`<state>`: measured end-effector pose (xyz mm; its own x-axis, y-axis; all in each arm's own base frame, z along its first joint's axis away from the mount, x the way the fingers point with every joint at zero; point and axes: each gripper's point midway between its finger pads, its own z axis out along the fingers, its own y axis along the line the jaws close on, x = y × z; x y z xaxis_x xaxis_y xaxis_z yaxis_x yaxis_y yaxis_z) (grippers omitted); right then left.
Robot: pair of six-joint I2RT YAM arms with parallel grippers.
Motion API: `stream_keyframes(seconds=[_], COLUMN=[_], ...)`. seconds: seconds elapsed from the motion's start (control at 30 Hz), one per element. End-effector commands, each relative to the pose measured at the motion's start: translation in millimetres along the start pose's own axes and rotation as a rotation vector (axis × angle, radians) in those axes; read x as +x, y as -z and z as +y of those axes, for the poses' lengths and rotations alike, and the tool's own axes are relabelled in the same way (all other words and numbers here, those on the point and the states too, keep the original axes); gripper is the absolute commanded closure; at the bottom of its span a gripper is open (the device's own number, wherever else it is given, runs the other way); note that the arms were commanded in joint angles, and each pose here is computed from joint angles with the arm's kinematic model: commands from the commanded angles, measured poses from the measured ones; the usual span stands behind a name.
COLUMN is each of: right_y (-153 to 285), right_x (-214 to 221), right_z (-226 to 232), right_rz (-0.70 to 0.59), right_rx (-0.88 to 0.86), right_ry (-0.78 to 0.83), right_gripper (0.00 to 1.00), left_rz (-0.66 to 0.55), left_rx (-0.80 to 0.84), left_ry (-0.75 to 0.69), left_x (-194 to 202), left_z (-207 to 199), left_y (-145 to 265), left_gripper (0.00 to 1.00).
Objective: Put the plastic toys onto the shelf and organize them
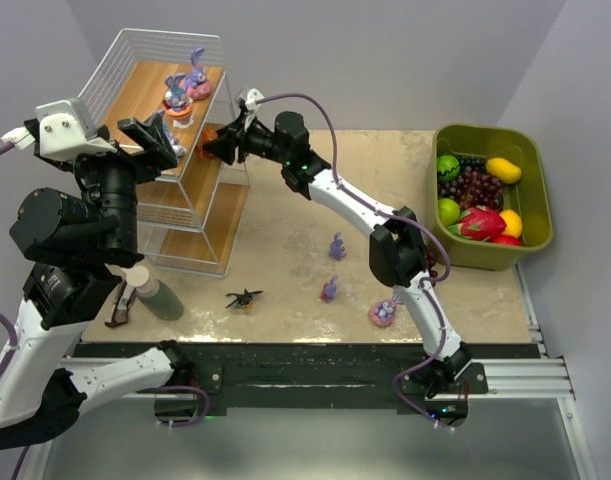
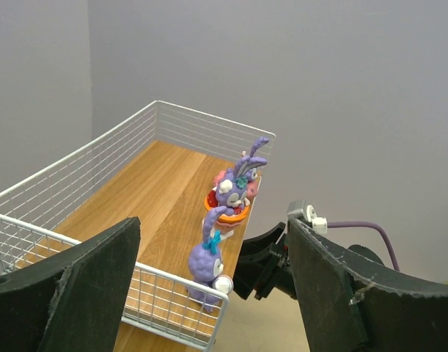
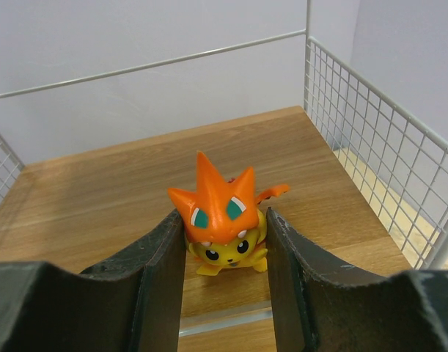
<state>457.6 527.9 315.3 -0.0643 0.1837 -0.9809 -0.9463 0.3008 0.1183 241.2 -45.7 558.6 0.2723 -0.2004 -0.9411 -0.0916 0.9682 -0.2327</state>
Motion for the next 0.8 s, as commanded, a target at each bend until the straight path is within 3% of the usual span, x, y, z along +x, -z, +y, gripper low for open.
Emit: stream_keyframes(seconds=[0.0, 0.2, 0.77], right_y=[-2, -3, -5], right_x=[-44, -40, -31], right_z=[9, 7, -2], right_rz=[-0.099, -0.093, -0.063], right_rx=[-0.025, -0.017, 0.028], right_ry=[0.050, 0.044, 0.052], right_gripper=[1.00, 1.00, 0.87], left_rz=[-0.012, -0.011, -0.008], left_rx=[-0.016, -0.017, -0.028], left_ry=[0.017, 0.014, 0.008], left_x=[-3, -3, -1], left_z=[4, 5, 8], left_y=[1, 1, 3], left_gripper=[0.15, 0.15, 0.15])
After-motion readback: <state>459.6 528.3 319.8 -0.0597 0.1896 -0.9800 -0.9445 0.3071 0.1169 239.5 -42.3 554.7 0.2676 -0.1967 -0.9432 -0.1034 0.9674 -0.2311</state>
